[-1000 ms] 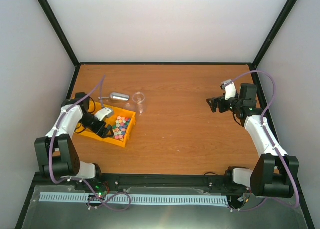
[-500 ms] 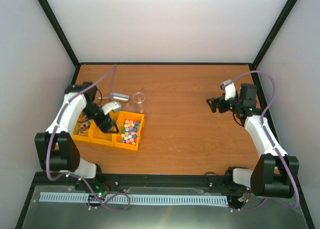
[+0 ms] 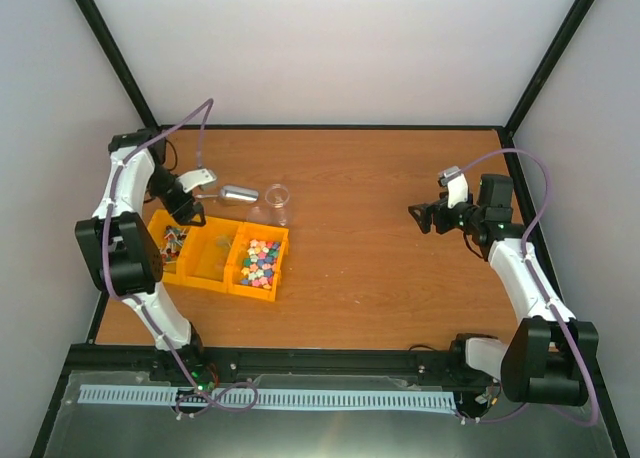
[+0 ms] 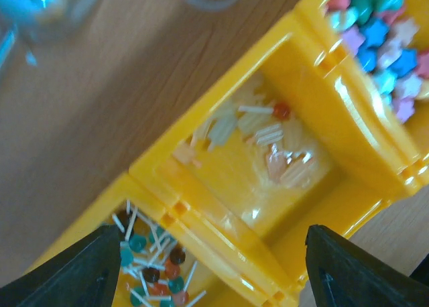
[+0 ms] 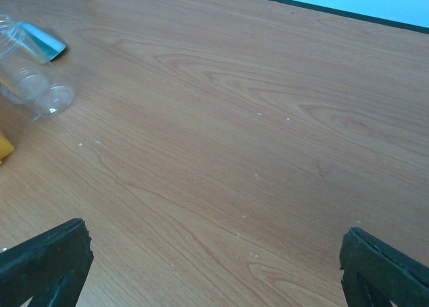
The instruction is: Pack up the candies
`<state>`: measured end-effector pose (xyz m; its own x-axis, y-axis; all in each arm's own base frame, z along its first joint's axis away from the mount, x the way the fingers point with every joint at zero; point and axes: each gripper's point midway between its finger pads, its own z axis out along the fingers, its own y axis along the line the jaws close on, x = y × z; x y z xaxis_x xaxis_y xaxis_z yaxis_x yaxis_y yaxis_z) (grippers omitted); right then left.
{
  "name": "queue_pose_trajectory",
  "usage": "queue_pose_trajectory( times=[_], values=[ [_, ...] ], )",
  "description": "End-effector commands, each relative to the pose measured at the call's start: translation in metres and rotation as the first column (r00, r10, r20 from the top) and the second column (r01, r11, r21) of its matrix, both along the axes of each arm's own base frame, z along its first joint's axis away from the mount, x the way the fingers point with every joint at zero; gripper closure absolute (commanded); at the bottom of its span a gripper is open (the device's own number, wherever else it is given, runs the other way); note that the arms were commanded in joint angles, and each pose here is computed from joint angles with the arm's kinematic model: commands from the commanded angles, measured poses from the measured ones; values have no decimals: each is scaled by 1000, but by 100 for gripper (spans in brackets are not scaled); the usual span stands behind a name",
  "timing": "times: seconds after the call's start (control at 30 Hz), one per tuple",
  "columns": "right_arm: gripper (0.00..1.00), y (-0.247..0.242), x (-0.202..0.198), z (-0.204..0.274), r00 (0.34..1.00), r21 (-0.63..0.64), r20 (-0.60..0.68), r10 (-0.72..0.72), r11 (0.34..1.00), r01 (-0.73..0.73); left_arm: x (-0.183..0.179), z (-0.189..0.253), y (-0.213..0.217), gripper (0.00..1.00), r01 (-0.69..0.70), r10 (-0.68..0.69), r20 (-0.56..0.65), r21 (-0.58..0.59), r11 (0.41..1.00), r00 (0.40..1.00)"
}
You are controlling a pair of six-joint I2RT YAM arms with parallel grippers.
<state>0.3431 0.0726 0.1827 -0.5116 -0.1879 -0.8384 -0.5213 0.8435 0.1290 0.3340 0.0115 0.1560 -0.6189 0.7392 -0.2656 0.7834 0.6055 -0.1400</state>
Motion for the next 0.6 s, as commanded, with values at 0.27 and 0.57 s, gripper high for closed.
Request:
queue_pose_trajectory(
  times=[0.27, 0.57],
  values=[
    [0, 9, -2, 6, 998, 13, 12, 60, 998, -60, -42, -63, 38, 26, -53, 68, -162, 96, 994, 984],
    [0, 9, -1, 6, 998, 15, 8, 57, 998, -57, -80, -61, -41, 29, 22, -40, -199, -91, 996, 979]
  ],
)
